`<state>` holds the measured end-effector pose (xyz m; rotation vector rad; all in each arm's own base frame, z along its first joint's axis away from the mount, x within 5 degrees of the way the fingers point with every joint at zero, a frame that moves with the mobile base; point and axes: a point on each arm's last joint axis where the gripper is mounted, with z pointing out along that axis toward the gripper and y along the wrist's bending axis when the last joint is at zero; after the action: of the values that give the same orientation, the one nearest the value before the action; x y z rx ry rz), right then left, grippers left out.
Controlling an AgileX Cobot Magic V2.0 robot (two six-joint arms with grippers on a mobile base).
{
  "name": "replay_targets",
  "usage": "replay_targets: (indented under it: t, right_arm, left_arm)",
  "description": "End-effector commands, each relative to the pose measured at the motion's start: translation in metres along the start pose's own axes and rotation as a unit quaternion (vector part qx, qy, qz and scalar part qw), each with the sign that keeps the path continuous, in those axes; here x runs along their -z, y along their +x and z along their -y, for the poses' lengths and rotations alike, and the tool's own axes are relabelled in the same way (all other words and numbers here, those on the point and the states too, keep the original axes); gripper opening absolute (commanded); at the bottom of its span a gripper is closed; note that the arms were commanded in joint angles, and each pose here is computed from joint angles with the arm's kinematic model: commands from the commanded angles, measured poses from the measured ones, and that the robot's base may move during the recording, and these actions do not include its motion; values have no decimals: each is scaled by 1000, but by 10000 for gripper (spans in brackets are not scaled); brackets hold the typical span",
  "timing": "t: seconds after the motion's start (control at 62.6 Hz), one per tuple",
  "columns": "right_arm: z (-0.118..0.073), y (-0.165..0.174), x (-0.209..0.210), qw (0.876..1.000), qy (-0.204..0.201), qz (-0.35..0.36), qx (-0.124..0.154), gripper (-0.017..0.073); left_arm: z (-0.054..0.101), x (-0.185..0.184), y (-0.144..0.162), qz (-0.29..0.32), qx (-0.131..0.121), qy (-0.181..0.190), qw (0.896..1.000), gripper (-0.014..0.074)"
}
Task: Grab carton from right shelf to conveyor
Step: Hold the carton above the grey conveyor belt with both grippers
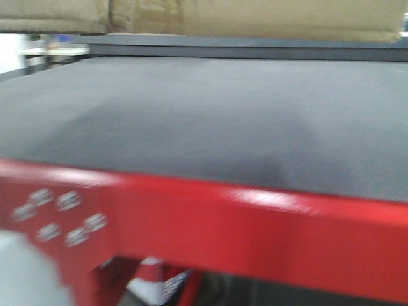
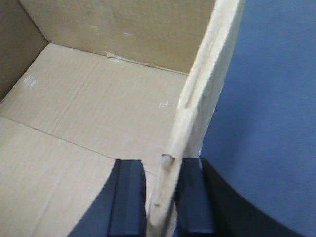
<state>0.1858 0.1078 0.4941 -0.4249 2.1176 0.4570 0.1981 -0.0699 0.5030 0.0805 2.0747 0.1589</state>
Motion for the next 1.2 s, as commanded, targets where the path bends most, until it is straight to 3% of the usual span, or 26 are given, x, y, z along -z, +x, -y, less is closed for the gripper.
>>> replay_targets:
  t: [0.0, 1.181]
  right_arm:
    - [0, 0, 11, 1000, 4, 9, 17, -69]
    - [0, 0, 11, 1000, 4, 9, 17, -69]
  left_arm:
    - [-22, 7, -8, 43, -31, -93, 994, -6]
    - [-23, 7, -9, 48, -35, -103, 993, -6]
